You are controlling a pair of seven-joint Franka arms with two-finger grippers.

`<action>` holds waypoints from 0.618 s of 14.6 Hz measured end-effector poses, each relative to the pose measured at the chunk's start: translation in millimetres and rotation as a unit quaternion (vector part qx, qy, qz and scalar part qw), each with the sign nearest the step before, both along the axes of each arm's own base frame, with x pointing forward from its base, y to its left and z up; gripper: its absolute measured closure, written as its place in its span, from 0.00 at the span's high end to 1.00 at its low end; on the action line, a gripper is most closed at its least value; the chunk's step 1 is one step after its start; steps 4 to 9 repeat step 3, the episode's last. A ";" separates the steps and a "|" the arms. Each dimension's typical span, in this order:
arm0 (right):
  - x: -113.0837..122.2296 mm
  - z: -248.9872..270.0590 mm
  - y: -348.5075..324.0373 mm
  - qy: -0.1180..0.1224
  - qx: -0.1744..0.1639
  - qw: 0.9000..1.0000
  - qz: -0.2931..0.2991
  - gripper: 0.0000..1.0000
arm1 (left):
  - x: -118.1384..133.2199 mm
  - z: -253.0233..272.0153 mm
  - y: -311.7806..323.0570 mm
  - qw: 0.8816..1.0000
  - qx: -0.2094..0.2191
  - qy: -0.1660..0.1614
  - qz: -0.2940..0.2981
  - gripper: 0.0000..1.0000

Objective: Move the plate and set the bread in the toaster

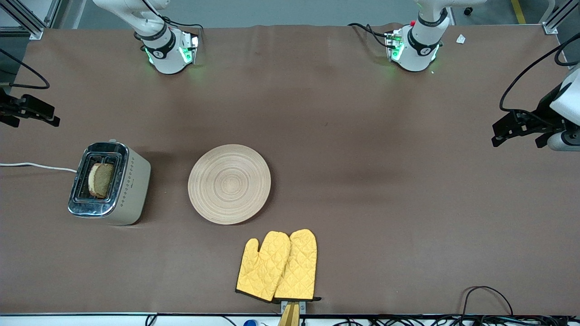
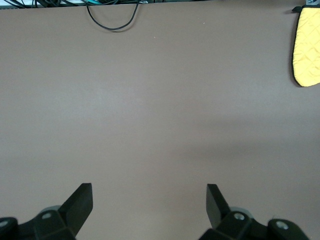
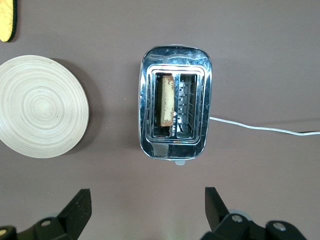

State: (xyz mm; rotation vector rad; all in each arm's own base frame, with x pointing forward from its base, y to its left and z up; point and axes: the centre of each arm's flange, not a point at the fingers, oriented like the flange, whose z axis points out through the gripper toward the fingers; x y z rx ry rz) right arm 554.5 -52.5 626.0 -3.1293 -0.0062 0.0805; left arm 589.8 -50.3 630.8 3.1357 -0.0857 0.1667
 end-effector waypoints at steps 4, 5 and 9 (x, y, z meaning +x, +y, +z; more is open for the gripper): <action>-0.3 -0.5 -3.8 0.000 0.002 1.000 0.006 1.00 | 0.1 0.0 0.2 1.000 0.000 0.000 0.000 1.00; -0.3 -0.5 -3.8 0.000 0.002 1.000 0.006 1.00 | 0.1 0.0 0.2 1.000 0.000 0.000 0.000 1.00; -0.3 -0.5 -3.8 0.000 0.002 1.000 0.006 1.00 | 0.1 0.0 0.2 1.000 0.000 0.000 0.000 1.00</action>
